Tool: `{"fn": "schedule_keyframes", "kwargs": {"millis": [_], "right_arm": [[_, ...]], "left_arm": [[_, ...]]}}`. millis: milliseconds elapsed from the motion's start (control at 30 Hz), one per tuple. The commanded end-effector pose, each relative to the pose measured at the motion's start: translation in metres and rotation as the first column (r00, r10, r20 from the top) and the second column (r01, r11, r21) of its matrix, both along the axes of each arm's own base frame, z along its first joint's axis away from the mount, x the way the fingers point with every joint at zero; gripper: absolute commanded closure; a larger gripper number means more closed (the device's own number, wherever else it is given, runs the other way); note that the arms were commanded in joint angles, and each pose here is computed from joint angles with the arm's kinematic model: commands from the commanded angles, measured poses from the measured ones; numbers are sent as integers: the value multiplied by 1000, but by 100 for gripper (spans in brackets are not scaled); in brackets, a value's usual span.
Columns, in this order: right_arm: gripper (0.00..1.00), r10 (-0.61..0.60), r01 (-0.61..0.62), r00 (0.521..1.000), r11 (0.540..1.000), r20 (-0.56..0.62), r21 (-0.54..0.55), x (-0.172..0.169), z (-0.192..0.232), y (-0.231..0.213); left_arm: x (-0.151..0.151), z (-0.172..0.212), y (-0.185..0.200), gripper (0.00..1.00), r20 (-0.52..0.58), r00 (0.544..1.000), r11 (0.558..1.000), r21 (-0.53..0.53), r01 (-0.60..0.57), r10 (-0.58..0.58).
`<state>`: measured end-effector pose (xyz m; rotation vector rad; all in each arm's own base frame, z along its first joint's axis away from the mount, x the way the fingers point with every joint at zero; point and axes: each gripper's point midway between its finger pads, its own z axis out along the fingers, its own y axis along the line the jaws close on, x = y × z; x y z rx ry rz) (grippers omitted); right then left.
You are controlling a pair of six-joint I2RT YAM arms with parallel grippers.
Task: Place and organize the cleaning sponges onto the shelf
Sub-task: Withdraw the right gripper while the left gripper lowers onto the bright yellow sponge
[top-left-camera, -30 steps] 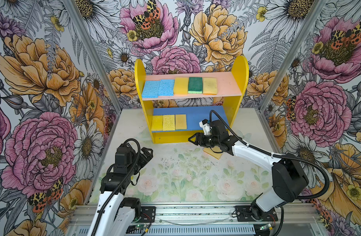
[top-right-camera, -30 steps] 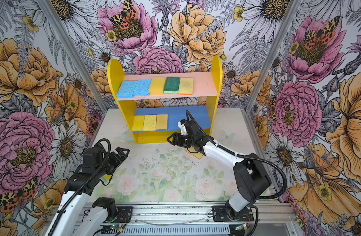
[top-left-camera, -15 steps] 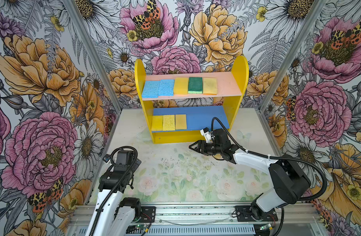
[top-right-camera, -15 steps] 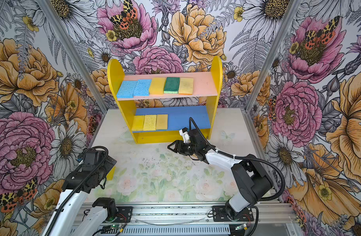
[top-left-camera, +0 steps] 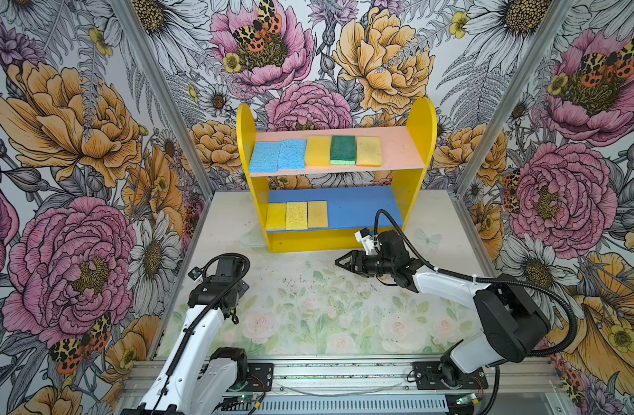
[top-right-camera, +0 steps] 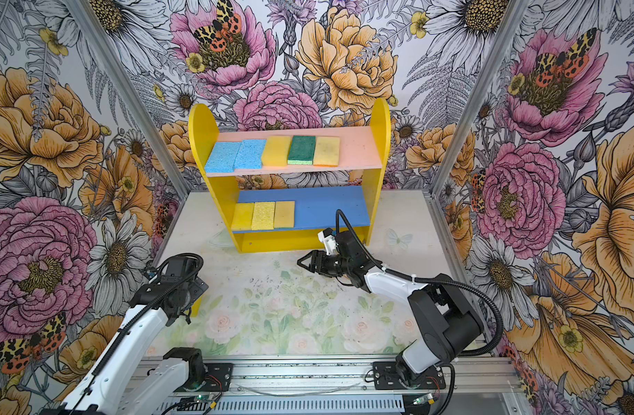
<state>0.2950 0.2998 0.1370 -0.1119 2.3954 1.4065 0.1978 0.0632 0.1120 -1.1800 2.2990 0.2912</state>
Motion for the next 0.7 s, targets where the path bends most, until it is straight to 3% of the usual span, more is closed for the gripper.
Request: {"fn": "schedule_keyframes", "kwargs": {"millis": [0, 400, 567, 667], "right_arm": [[34, 10, -12, 998, 999, 60, 41, 2, 22, 1], [33, -3, -1, 996, 999, 84, 46, 4, 33, -1], [33, 1, -5, 996, 999, 87, 47, 11, 40, 5], [33, 13, -17, 995, 999, 97, 35, 17, 47, 8]], "left_arm": [[13, -2, 5, 3, -14, 999, 999, 38, 30, -30], [23, -37, 6, 11, -148, 987, 997, 17, 69, -66], [24, -45, 1, 26, -149, 986, 997, -15, 72, -73], [26, -48, -3, 40, -130, 988, 996, -40, 79, -84]]}}
